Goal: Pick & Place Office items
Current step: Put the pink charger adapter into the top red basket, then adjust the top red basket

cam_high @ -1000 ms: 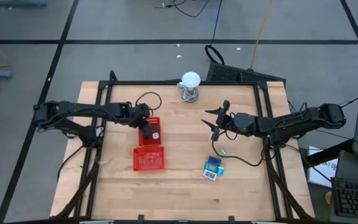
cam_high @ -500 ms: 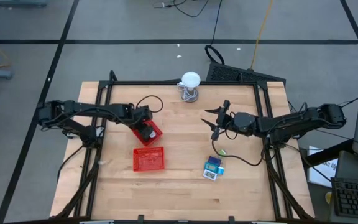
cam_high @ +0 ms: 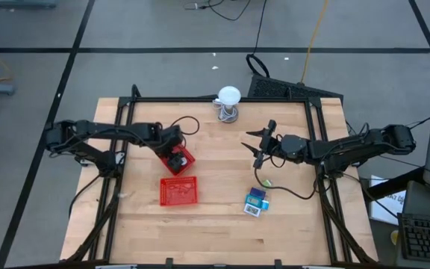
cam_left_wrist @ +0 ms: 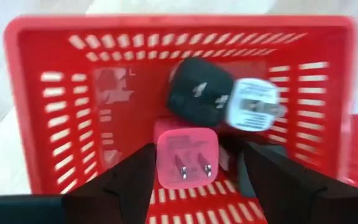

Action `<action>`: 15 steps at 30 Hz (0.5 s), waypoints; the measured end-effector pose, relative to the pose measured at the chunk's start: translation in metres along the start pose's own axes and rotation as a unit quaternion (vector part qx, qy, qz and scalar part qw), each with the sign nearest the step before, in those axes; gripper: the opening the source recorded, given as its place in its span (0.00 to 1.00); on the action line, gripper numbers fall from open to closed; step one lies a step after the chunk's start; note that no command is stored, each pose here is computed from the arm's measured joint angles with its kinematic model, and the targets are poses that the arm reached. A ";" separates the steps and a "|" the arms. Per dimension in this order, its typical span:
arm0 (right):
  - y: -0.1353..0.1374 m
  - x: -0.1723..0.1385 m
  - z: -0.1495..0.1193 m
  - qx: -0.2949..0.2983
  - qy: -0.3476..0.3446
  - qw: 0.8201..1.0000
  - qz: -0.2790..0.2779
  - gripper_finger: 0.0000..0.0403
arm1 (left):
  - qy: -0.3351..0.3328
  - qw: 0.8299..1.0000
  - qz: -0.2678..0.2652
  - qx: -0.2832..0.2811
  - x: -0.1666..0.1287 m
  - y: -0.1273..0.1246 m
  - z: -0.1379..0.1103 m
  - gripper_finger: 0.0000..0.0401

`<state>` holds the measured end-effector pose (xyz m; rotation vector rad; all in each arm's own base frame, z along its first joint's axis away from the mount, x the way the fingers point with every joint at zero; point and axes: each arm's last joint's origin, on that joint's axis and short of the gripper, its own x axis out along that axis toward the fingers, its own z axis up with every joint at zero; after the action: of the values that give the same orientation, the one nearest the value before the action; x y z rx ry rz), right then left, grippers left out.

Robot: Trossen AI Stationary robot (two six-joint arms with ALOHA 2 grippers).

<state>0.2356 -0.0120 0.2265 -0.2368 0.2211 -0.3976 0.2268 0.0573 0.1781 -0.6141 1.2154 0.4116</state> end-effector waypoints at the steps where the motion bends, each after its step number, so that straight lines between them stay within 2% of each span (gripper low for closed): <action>1: 0.000 0.000 0.000 0.000 0.000 1.000 0.000 0.46 | -0.001 1.000 -0.003 0.005 -0.002 -0.001 0.001 0.62; 7: 0.000 0.000 0.000 0.000 0.000 1.000 0.000 0.46 | -0.021 0.999 -0.017 0.044 -0.016 -0.005 0.006 0.61; 11: 0.000 0.000 0.000 0.000 0.000 1.000 0.000 0.46 | -0.060 0.996 0.058 0.036 -0.030 -0.001 0.007 0.61; 15: 0.000 0.000 0.000 0.000 0.000 1.000 0.000 0.46 | -0.125 0.982 0.143 -0.008 -0.040 0.006 0.010 0.64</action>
<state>0.2356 -0.0119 0.2265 -0.2367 0.2211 -0.3973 0.2181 0.0693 0.2169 -0.3867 1.0614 0.7193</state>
